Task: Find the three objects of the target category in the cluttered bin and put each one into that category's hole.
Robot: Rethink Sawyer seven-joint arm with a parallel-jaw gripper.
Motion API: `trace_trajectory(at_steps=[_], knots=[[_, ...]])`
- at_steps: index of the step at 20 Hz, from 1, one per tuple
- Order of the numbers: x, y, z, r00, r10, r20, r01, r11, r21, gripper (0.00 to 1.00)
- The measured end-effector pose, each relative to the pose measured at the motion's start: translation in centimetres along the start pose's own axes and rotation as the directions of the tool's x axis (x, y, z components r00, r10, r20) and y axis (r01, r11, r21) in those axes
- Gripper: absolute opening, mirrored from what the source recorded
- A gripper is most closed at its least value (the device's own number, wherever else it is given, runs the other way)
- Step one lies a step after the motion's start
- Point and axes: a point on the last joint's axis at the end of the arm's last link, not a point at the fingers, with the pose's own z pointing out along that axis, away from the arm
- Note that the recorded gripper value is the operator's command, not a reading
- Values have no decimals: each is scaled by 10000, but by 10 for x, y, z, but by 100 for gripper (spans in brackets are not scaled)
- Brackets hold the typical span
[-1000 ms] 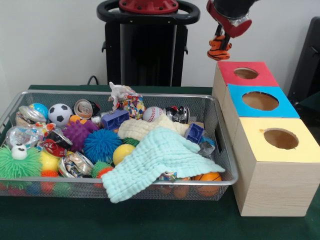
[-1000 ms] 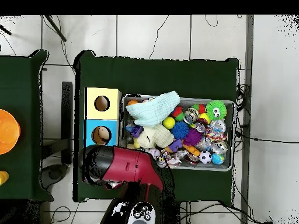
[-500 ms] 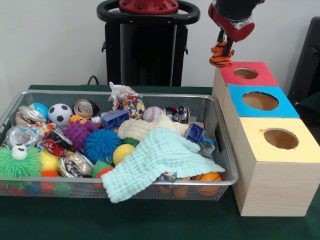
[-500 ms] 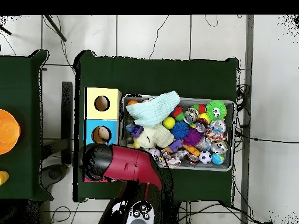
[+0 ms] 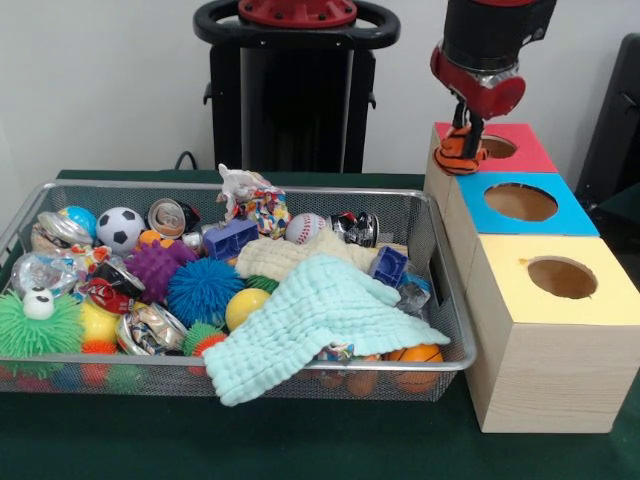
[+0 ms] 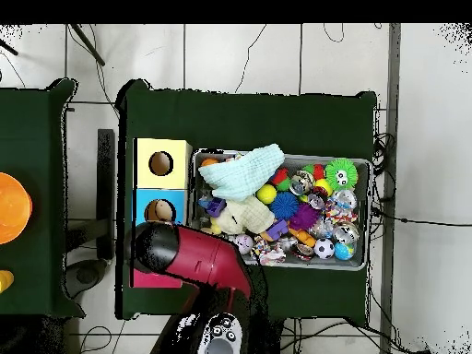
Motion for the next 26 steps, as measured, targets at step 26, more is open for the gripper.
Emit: trace_trajectory(at_steps=[26], knots=[[43, 3, -25, 9293, 2386, -2818, -2566, 9661, -281, 0]])
